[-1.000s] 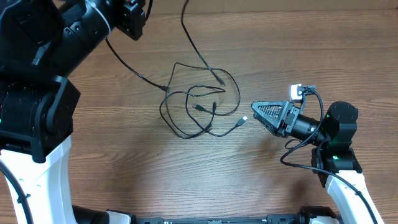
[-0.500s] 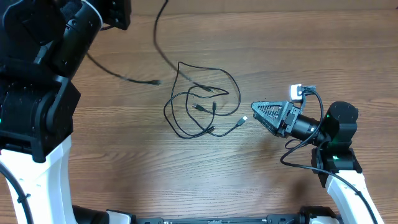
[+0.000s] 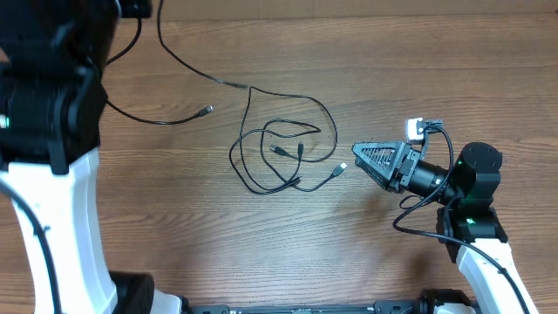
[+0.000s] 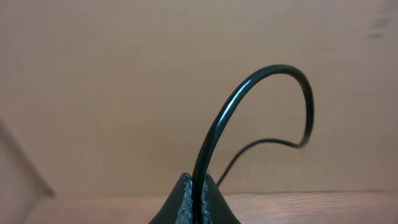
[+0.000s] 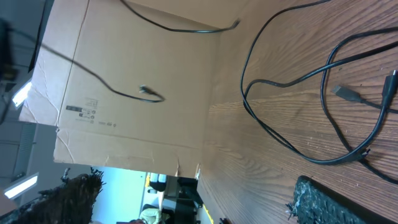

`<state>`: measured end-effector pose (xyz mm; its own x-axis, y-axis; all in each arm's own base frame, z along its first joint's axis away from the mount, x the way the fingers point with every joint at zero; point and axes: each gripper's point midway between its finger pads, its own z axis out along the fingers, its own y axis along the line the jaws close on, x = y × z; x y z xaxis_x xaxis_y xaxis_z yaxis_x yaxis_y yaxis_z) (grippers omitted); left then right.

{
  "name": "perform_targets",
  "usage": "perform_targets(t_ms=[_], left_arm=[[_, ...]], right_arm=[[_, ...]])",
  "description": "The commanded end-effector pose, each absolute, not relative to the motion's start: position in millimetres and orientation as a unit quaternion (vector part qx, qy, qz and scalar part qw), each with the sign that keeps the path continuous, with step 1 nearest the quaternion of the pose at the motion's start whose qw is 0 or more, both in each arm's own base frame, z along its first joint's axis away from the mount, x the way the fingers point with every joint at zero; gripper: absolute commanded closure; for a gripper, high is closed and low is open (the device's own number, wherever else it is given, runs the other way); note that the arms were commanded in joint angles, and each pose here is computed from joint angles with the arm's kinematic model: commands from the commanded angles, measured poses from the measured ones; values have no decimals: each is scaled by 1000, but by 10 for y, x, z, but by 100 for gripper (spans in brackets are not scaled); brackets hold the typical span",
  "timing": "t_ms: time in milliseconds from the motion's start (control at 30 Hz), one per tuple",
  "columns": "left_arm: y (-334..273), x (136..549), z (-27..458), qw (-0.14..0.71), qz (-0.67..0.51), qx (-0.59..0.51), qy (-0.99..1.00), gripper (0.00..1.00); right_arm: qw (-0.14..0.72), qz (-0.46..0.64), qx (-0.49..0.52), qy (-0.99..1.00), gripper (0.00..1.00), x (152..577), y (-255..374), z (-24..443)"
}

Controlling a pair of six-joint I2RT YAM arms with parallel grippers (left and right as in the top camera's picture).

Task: Untangle cables

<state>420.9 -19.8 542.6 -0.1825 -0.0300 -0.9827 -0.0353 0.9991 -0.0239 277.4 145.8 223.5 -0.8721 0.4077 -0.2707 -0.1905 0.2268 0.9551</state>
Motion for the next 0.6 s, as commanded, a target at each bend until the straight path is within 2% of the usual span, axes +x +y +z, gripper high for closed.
perform_targets(t_ms=[0,300,567], left_arm=[[-50,4449,5193,614,-47,-78,784,96],[141,5054,4474,538,-141,-125,822,96],[325,5605,3721,465,-203,-271,817,95]], right_arm=[[251,618,63,743,0,2773,1458,2293],[256,614,68,743,0,2795,1446,2286],[260,611,73,744,0,2817,1434,2281]])
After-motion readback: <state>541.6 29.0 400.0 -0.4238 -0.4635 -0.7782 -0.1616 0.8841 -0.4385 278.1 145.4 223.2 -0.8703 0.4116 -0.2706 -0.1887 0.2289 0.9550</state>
